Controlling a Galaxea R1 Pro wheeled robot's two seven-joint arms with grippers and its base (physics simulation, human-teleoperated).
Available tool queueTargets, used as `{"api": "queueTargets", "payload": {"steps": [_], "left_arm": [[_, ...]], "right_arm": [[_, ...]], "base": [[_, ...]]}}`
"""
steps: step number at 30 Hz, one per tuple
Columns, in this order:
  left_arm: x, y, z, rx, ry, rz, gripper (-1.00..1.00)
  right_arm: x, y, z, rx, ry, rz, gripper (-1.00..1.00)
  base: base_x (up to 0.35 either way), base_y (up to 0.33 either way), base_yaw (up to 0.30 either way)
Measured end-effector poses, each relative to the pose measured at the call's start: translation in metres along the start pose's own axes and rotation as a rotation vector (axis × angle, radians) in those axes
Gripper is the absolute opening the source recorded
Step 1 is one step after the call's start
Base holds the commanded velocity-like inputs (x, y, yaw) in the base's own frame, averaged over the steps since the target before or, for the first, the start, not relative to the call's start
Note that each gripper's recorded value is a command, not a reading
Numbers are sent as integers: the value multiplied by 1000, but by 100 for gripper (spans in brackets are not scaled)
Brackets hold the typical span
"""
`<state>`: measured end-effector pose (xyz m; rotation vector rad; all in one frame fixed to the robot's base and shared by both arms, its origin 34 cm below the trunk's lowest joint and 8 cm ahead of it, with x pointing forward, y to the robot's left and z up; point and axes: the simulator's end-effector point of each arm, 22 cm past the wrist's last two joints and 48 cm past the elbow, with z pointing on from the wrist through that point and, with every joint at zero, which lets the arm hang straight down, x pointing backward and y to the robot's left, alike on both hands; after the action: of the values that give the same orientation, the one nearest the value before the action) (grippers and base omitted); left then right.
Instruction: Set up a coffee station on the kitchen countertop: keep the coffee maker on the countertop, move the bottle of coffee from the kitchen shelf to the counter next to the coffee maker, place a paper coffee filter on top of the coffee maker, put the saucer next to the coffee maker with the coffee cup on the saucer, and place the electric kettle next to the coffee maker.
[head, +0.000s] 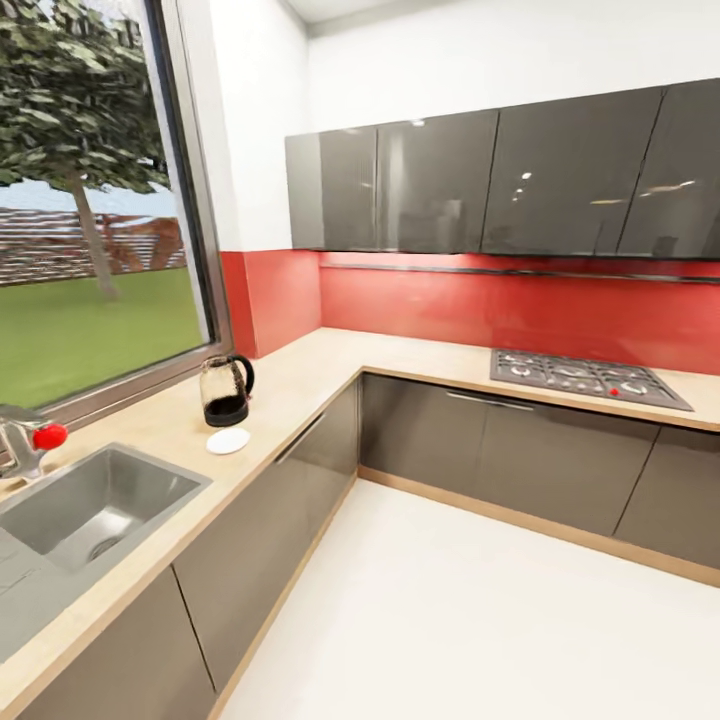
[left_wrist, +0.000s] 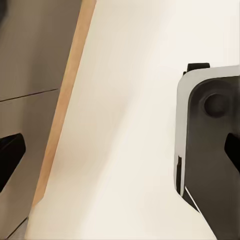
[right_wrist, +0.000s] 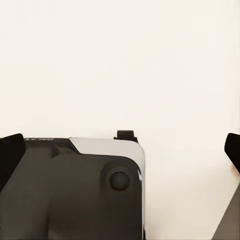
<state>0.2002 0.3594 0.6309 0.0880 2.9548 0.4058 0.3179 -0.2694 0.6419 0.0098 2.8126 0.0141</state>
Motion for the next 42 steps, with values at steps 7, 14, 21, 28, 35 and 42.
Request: {"api": "queueTargets", "payload": {"steps": [7,14,21,28,35,42], "left_arm": [[0,-1,0,1,0,-2,100],[0,0,0,0,0,-2,100],[0,0,0,0,0,-3,100],[0,0,0,0,1,-4,100],[1,-1,0,-1,2,-4,100],[1,-1,0,0,2,-4,100]], "right_arm": [[0,1,0,-3,0,-2,100],[0,0,0,0,0,3,100],[0,-1,0,2,1,5,100],[0,-1,0,2,1,5,100],[1,-1,0,2,1,4,100],[0,-1,0,3,1,4,100]], "base": [[309,-135,-1],[314,-125,0],[322,-68,0],[334,-5,0],[335,-10,58],[300,-142,259]]}}
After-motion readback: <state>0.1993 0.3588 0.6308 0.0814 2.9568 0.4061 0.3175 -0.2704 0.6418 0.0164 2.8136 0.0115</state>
